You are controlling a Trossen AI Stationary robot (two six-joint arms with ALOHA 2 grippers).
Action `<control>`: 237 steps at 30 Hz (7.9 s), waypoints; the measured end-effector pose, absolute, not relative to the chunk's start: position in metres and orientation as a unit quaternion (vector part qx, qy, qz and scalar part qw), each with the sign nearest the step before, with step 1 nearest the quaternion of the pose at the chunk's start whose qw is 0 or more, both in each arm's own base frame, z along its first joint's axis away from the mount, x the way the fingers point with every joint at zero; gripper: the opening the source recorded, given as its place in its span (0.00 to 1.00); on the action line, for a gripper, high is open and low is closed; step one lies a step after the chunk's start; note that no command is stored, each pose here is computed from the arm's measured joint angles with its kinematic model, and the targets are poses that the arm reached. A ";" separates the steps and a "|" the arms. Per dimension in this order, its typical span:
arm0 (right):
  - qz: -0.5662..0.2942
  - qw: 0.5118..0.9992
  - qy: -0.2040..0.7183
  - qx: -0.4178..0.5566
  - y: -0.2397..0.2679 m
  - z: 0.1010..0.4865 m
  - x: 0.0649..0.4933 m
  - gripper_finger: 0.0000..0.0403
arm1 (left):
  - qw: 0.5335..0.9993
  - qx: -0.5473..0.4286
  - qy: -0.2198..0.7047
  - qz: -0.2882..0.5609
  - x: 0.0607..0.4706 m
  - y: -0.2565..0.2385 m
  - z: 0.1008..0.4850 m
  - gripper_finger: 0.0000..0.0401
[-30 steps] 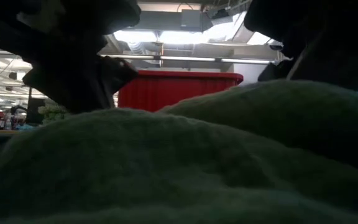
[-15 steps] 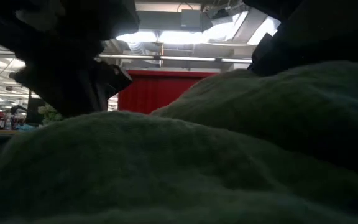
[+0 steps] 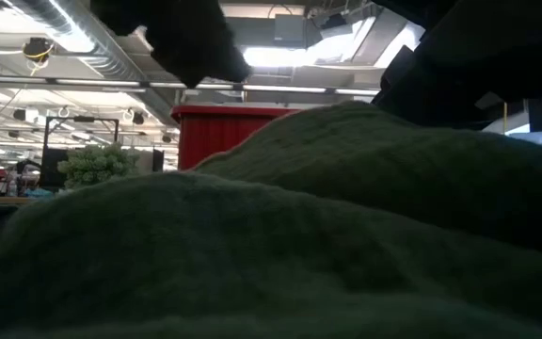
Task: Fold laundry
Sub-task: Fold the green polo shirt
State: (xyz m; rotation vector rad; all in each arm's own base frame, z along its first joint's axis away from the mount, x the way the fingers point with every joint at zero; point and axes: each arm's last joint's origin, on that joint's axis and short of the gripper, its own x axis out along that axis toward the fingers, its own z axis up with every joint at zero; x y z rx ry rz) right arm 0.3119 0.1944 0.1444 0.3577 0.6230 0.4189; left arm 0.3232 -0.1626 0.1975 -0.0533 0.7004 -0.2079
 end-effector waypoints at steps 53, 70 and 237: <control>0.114 0.928 0.330 0.130 0.160 0.160 0.312 0.38 | 0.937 0.021 0.276 -0.212 0.329 -0.213 0.160 0.01; 0.070 0.940 0.323 0.086 0.137 0.150 0.326 0.38 | 0.941 0.080 0.268 -0.192 0.316 -0.217 0.179 0.00; -0.081 0.911 0.385 0.123 0.016 0.168 0.328 0.39 | 0.928 0.034 0.371 -0.006 0.288 -0.202 0.180 0.15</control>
